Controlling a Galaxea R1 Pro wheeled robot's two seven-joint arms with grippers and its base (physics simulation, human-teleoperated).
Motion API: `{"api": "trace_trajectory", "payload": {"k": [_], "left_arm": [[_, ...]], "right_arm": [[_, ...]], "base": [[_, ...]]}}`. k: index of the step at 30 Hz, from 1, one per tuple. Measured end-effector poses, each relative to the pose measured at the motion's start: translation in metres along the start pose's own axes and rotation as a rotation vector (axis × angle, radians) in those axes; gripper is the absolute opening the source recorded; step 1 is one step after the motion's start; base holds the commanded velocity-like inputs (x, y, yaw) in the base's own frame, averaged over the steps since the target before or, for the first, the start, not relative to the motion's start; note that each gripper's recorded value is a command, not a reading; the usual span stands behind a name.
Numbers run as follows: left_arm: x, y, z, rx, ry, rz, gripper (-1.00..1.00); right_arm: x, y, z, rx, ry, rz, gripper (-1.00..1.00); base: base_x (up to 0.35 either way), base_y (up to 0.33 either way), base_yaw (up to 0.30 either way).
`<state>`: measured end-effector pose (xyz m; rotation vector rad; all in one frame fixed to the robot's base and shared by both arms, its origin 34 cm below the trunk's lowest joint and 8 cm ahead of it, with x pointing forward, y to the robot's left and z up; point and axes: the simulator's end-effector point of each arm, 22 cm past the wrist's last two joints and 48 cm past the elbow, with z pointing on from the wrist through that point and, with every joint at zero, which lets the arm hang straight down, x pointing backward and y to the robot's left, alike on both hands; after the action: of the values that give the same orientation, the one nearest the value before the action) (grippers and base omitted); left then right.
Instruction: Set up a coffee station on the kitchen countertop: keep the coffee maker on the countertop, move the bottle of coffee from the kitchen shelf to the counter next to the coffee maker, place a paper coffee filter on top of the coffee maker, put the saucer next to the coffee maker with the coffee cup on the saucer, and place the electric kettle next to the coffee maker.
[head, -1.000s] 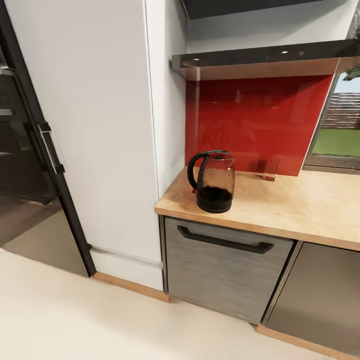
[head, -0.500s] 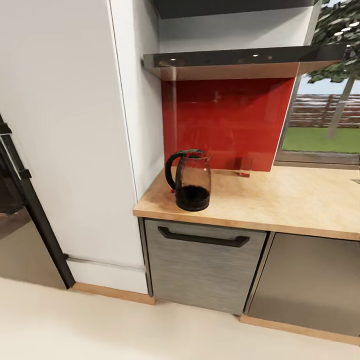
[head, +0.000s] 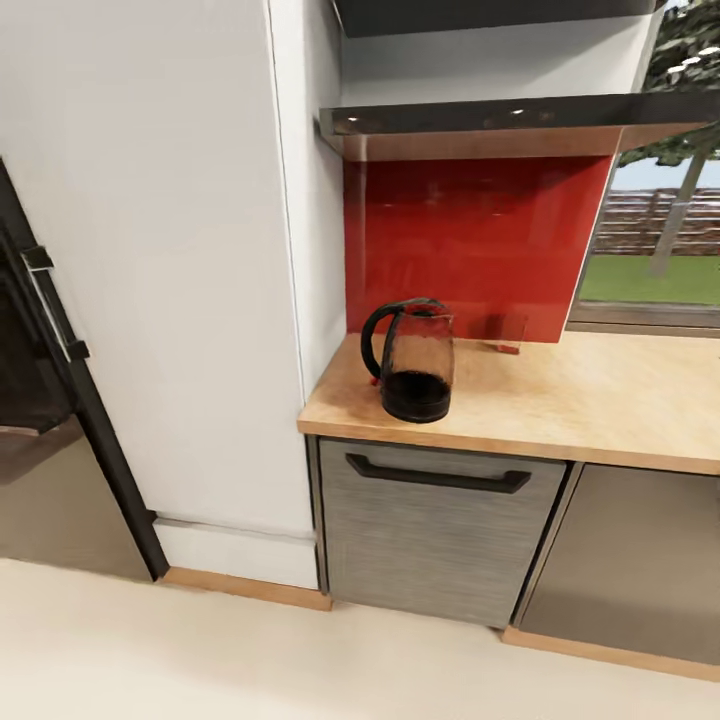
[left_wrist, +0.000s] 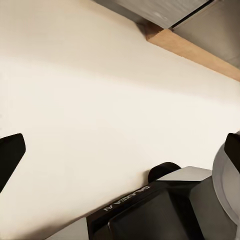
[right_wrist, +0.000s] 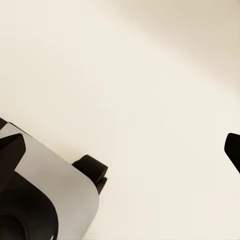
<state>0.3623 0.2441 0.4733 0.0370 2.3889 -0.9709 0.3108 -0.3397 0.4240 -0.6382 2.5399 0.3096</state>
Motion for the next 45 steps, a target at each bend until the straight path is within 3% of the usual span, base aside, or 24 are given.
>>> {"api": "trace_trajectory", "payload": {"k": [11, 22, 26, 28, 33, 38, 45], "left_arm": [[0.0, 0.0, 0.0, 0.0, 0.0, 0.0, 1.0], [0.0, 0.0, 0.0, 0.0, 0.001, 0.0, 1.0], [-0.02, 0.005, -0.001, -0.014, -0.056, -0.007, 1.0], [-0.043, 0.002, 0.002, -0.003, -0.107, 0.014, 1.0], [-0.129, -0.038, 0.014, 0.1, -0.238, 0.118, 1.0], [-0.183, -0.084, 0.017, 0.197, -0.279, 0.175, 1.0], [-0.262, -0.172, 0.006, 0.303, -0.314, 0.279, 1.0]], "right_arm": [[0.0, 0.001, 0.0, -0.003, 0.002, 0.001, 1.0], [0.0, 0.001, 0.0, -0.005, 0.001, 0.001, 1.0], [-0.001, 0.001, 0.0, -0.004, -0.001, 0.003, 1.0], [-0.001, 0.001, 0.0, -0.005, 0.0, 0.003, 1.0], [0.0, 0.0, 0.0, -0.004, 0.0, 0.005, 1.0], [0.0, 0.0, 0.0, -0.003, -0.001, 0.005, 1.0], [0.0, -0.001, -0.001, -0.002, 0.0, 0.005, 1.0]], "base": [[0.0, 0.049, -0.211], [-0.091, 0.055, -0.011], [-0.004, 0.002, 0.0], [-0.001, 0.0, 0.0], [0.0, 0.0, 0.0], [0.0, 0.0, 0.0], [0.0, 0.0, 0.0]]}}
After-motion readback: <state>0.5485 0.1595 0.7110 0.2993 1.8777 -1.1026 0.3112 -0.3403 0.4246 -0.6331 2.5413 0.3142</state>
